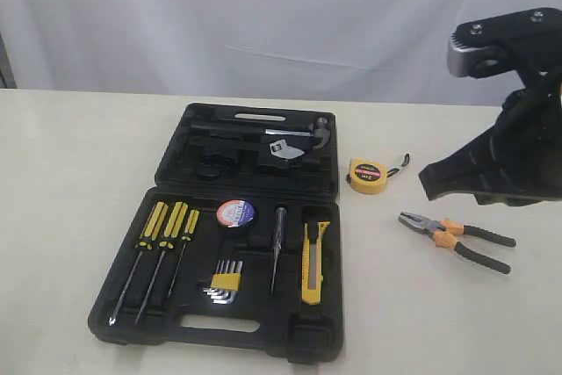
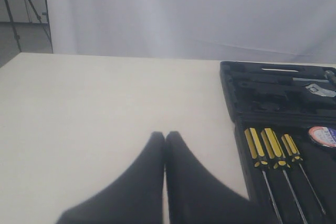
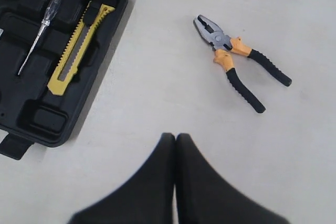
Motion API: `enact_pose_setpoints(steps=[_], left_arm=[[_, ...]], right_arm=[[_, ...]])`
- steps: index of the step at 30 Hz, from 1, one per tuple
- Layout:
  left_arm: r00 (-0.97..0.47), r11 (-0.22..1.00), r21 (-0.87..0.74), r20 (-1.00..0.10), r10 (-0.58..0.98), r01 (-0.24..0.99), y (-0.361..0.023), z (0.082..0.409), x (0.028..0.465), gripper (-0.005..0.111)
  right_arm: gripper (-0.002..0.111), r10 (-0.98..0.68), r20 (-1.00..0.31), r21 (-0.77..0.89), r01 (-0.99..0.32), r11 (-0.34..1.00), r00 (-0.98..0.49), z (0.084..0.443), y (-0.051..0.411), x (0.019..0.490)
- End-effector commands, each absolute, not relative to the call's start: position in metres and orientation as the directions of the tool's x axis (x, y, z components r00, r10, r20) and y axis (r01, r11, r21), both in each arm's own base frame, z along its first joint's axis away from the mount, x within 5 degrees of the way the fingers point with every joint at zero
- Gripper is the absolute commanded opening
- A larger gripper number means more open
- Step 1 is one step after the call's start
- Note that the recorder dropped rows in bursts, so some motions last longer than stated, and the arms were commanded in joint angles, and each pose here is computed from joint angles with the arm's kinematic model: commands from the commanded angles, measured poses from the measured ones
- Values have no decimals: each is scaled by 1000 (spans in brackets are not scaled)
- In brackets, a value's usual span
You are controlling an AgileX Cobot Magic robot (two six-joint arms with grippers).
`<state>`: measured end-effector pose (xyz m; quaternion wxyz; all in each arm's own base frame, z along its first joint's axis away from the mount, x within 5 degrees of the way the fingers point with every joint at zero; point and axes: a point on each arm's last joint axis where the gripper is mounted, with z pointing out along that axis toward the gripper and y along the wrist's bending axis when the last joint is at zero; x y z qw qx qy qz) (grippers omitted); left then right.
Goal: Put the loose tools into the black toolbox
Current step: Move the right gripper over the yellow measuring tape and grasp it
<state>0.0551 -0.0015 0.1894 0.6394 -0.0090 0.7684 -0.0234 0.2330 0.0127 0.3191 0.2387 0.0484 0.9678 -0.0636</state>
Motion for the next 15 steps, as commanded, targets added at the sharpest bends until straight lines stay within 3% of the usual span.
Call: enact_pose_setpoints(steps=[1, 10, 15], left_arm=[[-181, 999, -49, -982, -45, 18, -2, 189, 55, 0], [-181, 999, -49, -982, -45, 18, -2, 189, 55, 0], [-181, 999, -49, -982, -45, 18, -2, 189, 55, 0]], right_arm=[[-1, 93, -461, -86, 149, 985, -882, 319, 11, 230], [-1, 171, -435, -61, 218, 974, -884, 320, 10, 230], [-1, 237, -424, -38, 279, 960, -874, 325, -6, 268]])
